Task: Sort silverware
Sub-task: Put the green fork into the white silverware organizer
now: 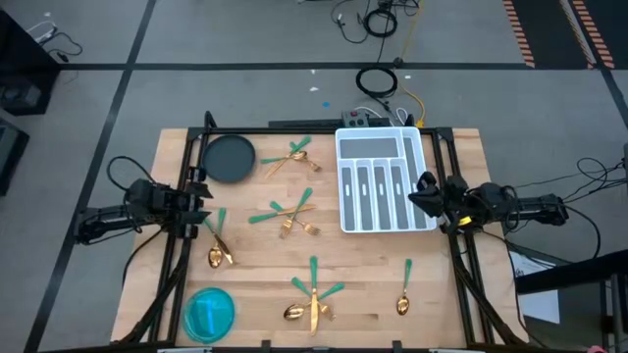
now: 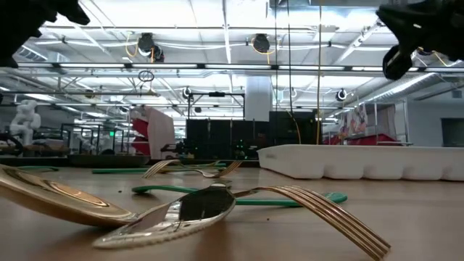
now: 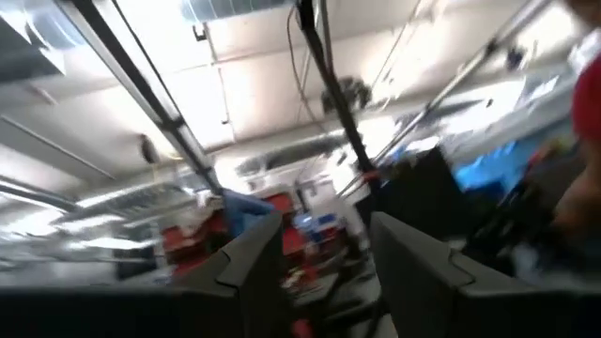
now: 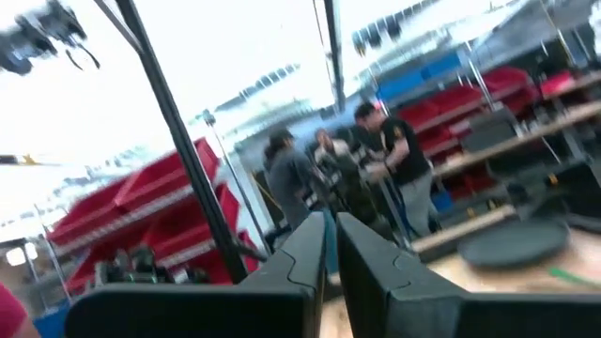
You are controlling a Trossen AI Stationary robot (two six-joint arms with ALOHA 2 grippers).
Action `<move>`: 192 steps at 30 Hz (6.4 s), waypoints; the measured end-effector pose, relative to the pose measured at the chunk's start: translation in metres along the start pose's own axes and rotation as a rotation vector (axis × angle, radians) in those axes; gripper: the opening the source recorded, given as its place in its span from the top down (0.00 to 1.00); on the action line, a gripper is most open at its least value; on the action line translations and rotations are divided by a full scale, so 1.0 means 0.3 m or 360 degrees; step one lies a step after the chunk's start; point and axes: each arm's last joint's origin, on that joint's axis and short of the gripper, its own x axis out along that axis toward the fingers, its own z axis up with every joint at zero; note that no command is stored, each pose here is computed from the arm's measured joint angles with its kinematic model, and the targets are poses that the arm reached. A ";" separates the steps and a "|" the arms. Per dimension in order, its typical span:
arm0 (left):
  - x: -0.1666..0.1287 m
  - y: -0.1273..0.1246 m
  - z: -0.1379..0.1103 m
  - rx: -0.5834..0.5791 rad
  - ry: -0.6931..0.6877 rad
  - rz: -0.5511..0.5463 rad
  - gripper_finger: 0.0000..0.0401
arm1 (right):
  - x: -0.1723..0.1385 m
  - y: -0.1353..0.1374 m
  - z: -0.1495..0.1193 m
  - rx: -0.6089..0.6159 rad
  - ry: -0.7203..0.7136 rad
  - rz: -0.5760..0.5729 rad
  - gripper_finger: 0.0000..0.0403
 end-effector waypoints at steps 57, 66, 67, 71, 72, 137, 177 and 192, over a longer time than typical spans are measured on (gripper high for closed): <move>0.627 0.428 0.162 -0.0084 0.1547 0.1161 0.57 | -0.003 -0.015 0.025 -0.0080 -0.0241 -0.0347 0.66; 0.663 0.401 -0.209 -0.0711 0.2250 0.0618 0.57 | -0.004 -0.034 -0.008 -0.0118 -0.0081 -0.0456 0.48; 0.662 0.393 -0.235 -0.0664 0.2316 0.0572 0.57 | -0.005 -0.035 -0.011 -0.0121 -0.0067 -0.0463 0.47; 0.661 0.358 -0.304 -0.0302 0.2523 0.0248 0.57 | -0.005 -0.038 -0.017 -0.0119 -0.0037 -0.0472 0.47; 0.657 0.344 -0.314 -0.0201 0.2577 0.0098 0.57 | -0.005 -0.038 -0.018 -0.0119 -0.0033 -0.0473 0.47; 0.596 0.143 -0.626 -0.1594 0.2909 0.1726 0.57 | -0.008 -0.046 -0.033 -0.0011 0.0026 -0.0508 0.47; 0.569 0.057 -0.769 -0.1550 0.3186 0.1609 0.74 | -0.008 -0.046 -0.033 -0.0009 0.0026 -0.0508 0.47; 0.650 0.078 -0.708 -0.1567 0.3290 0.1485 0.74 | -0.008 -0.047 -0.036 -0.0016 0.0038 -0.0514 0.47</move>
